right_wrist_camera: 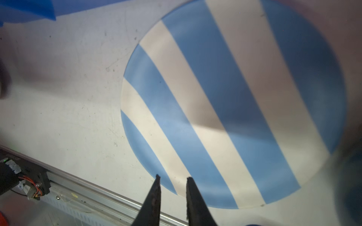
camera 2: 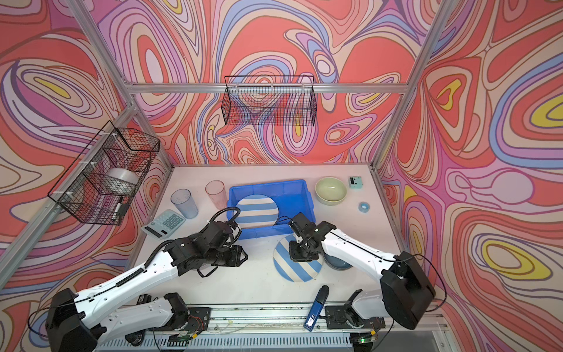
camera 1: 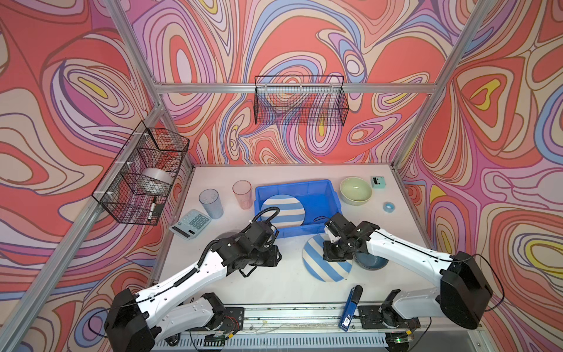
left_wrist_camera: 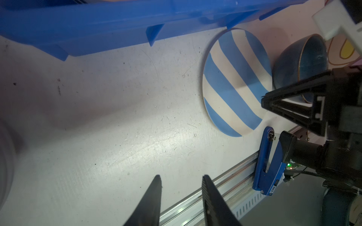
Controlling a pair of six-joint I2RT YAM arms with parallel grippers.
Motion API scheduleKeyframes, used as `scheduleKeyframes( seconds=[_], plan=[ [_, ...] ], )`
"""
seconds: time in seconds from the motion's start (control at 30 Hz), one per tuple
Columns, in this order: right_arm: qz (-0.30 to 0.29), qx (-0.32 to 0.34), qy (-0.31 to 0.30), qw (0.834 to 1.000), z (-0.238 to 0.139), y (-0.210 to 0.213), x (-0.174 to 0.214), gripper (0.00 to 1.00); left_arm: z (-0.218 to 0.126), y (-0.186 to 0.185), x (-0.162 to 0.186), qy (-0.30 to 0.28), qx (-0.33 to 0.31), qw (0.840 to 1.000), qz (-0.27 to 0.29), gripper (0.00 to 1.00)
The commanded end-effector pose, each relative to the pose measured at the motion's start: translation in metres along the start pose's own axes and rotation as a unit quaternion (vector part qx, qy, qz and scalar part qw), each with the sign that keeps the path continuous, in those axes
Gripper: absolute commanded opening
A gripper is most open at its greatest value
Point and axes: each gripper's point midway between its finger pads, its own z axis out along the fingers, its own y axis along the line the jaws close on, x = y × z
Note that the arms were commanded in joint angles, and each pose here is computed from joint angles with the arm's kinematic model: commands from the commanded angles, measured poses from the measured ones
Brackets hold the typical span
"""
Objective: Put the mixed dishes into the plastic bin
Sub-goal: 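Raise both grippers from the bin and move to the second striped plate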
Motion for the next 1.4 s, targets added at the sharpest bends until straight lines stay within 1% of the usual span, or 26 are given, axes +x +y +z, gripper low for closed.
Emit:
scheduleKeyframes(
  seconds=[0.0,0.1,0.3,0.4,0.47,0.6,0.77,0.87,1.0,1.1,1.2,1.23,1.33,1.37],
  plan=[
    [-0.004,-0.041,-0.009,0.999,0.020,0.031,-0.005,0.24,0.002,0.000,-0.008,-0.023,-0.004,0.999,-0.023,0.37],
    [-0.005,-0.040,-0.001,0.999,0.036,0.037,-0.002,0.20,-0.001,0.009,-0.004,-0.021,-0.022,0.999,-0.030,0.36],
    [0.000,-0.025,0.014,1.000,0.059,0.033,0.003,0.18,-0.009,0.021,0.004,-0.028,-0.032,0.998,-0.039,0.37],
    [0.001,-0.021,0.025,0.999,0.068,0.032,0.007,0.14,-0.009,0.026,0.008,-0.030,-0.033,0.998,-0.044,0.37],
    [-0.001,-0.023,0.034,0.999,0.074,0.034,0.009,0.13,-0.009,0.028,0.010,-0.030,-0.034,0.998,-0.046,0.37],
    [-0.014,-0.037,0.050,0.998,0.084,0.048,0.015,0.13,-0.010,0.028,0.010,-0.031,-0.034,0.998,-0.046,0.37],
    [-0.028,-0.072,0.058,0.995,0.092,0.078,0.016,0.13,-0.010,0.025,0.010,-0.030,-0.028,0.998,-0.047,0.37],
    [-0.033,-0.098,0.056,0.993,0.091,0.095,0.014,0.13,-0.007,0.025,0.012,-0.027,-0.022,0.998,-0.049,0.37],
    [-0.036,-0.105,0.051,0.992,0.087,0.101,0.011,0.14,-0.003,0.025,0.017,-0.019,-0.014,0.998,-0.051,0.37],
    [-0.040,-0.099,0.042,0.993,0.077,0.100,0.008,0.16,0.002,0.024,0.022,-0.009,-0.003,0.999,-0.049,0.38],
    [-0.042,-0.084,0.025,0.995,0.062,0.094,0.006,0.20,0.013,0.023,0.030,0.009,0.008,0.999,-0.047,0.40],
    [-0.040,-0.073,0.019,0.996,0.055,0.090,0.005,0.23,0.017,0.022,0.032,0.016,0.013,0.999,-0.047,0.40],
    [-0.036,-0.032,0.003,0.999,0.036,0.073,0.005,0.41,0.029,0.020,0.037,0.032,0.022,0.998,-0.047,0.40],
    [-0.034,-0.021,-0.004,0.999,0.029,0.067,0.005,0.44,0.033,0.019,0.038,0.037,0.028,0.998,-0.044,0.39]
  ],
)
